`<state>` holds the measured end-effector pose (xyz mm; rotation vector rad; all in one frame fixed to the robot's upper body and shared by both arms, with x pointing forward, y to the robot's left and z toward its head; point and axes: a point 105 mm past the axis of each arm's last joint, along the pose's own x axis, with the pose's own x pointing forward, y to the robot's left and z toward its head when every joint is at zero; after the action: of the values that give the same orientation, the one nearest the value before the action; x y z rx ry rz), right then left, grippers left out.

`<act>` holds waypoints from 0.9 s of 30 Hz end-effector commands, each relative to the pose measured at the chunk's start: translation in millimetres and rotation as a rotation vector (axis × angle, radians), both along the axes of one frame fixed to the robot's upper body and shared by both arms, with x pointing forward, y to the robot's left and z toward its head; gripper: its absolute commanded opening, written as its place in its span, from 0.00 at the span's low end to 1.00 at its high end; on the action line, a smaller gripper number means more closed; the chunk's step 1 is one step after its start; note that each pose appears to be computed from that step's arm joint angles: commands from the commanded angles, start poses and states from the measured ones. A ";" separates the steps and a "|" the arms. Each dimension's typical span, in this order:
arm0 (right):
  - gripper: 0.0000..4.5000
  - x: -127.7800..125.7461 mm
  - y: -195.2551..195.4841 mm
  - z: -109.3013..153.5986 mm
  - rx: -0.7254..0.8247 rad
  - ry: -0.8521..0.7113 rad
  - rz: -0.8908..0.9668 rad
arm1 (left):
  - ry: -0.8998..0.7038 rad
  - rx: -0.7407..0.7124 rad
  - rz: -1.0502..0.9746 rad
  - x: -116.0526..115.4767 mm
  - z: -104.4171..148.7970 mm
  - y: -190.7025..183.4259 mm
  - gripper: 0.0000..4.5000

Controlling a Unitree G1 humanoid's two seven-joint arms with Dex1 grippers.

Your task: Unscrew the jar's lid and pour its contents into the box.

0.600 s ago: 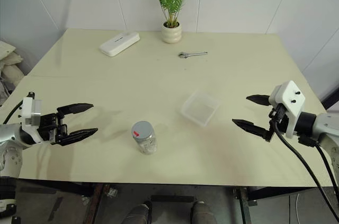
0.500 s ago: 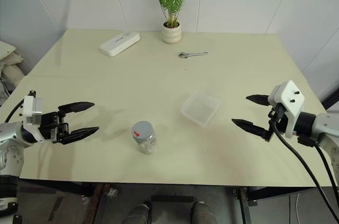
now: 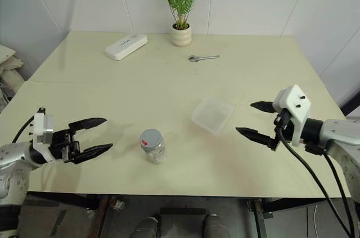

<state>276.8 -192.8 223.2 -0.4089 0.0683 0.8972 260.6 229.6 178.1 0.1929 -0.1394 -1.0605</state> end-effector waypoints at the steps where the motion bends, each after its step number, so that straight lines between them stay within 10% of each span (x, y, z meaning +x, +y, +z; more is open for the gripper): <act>1: 1.00 -12.9 19.3 2.0 -0.003 0.000 0.129 | -0.059 -0.012 0.008 -11.7 15.1 -5.7 1.00; 27: 1.00 -2.5 28.6 0.4 -0.044 -0.022 0.329 | -0.076 0.008 -0.024 -21.1 -32.5 -65.6 1.00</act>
<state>277.1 -165.6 215.1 -0.4534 0.0408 1.2087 239.4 168.1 136.5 0.2046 -0.1558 -1.0813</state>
